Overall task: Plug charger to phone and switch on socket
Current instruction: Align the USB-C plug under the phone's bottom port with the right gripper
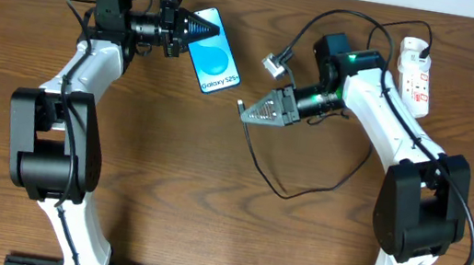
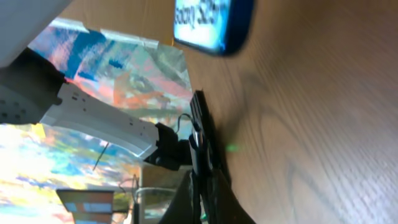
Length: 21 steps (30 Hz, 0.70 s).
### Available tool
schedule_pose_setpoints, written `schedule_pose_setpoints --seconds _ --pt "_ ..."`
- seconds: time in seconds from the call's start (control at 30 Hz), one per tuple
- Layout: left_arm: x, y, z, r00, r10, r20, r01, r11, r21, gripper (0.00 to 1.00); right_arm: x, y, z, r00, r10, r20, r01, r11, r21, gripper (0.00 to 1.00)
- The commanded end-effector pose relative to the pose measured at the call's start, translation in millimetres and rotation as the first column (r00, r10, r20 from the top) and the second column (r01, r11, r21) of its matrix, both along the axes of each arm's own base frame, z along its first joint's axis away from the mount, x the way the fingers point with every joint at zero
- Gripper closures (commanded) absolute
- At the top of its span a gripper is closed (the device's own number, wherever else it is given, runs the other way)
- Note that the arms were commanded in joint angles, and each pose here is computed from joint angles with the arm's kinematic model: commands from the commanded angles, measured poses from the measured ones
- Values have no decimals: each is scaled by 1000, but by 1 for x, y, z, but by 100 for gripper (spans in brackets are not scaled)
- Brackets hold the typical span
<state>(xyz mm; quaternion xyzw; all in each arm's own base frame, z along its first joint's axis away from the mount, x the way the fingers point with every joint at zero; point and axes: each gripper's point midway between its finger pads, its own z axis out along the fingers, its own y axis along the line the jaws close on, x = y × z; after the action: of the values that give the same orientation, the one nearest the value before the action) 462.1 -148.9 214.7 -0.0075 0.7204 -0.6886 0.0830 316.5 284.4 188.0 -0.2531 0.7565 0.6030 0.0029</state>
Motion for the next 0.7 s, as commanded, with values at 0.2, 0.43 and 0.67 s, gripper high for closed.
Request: schedule_pose_setpoints --seconds 0.2,0.43,0.67 --pt "-1 0 17 998 -21 58 21 1000 -5 93 -5 26 14 999 19 -46 -17 999 35 99" --pt "-1 0 17 998 -21 58 21 1000 -5 93 0 27 12 999 5 -40 -5 1000 19 99" --pt "-1 0 17 998 -21 58 22 1000 -5 93 8 31 12 999 -15 -38 15 1000 16 99"
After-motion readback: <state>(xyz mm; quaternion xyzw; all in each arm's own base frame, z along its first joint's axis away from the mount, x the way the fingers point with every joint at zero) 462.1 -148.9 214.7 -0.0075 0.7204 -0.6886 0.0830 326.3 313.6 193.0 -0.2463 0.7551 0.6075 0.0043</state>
